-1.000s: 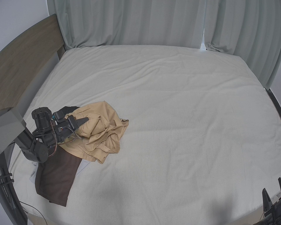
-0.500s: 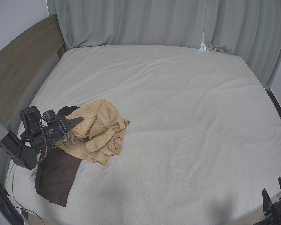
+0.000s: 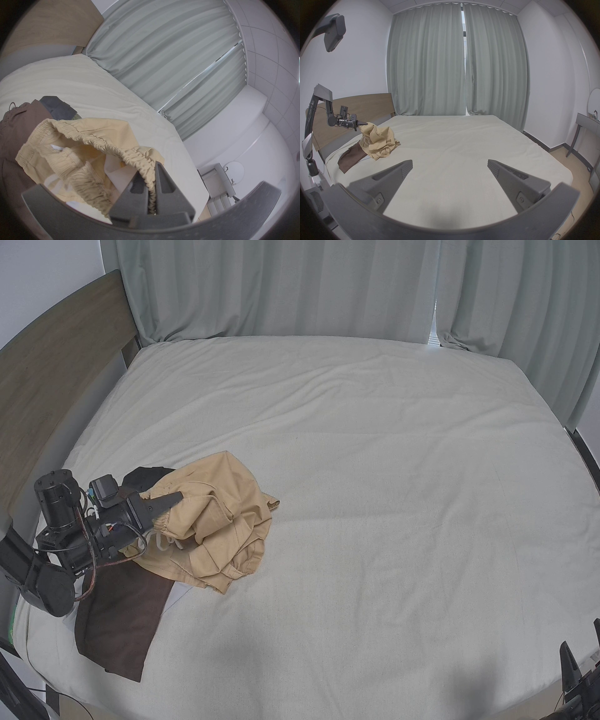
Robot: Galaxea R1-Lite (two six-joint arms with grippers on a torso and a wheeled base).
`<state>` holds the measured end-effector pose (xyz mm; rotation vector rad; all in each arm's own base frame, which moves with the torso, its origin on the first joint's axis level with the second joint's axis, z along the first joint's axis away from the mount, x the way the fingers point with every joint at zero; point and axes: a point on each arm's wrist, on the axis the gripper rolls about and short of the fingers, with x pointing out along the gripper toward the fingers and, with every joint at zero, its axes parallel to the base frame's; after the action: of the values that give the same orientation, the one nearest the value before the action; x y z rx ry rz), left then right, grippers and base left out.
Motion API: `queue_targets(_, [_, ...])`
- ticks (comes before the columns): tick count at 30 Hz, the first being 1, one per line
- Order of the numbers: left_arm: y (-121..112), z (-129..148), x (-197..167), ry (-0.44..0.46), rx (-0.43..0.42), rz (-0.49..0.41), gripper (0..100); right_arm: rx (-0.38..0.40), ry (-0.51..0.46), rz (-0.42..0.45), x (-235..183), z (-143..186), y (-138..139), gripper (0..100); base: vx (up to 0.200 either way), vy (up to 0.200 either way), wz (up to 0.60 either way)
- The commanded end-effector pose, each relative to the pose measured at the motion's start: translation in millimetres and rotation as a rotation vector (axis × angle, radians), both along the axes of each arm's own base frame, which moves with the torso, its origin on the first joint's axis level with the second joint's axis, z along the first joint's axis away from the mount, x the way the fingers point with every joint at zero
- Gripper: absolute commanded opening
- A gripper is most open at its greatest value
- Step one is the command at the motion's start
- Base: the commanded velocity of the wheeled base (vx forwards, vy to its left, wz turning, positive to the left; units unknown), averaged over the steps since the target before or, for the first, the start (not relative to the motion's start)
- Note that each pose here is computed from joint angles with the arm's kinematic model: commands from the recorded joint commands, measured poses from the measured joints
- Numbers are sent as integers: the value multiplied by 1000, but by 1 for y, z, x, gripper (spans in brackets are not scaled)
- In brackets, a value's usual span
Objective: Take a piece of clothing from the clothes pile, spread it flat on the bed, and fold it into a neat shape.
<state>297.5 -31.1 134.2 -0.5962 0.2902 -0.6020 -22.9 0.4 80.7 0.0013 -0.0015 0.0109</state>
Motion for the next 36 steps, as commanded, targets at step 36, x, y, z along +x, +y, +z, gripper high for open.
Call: queue_targets(36, [-74, 43, -62, 72, -274, -140, 0, 0, 1, 0, 0, -5, 0, 100, 0, 0, 0])
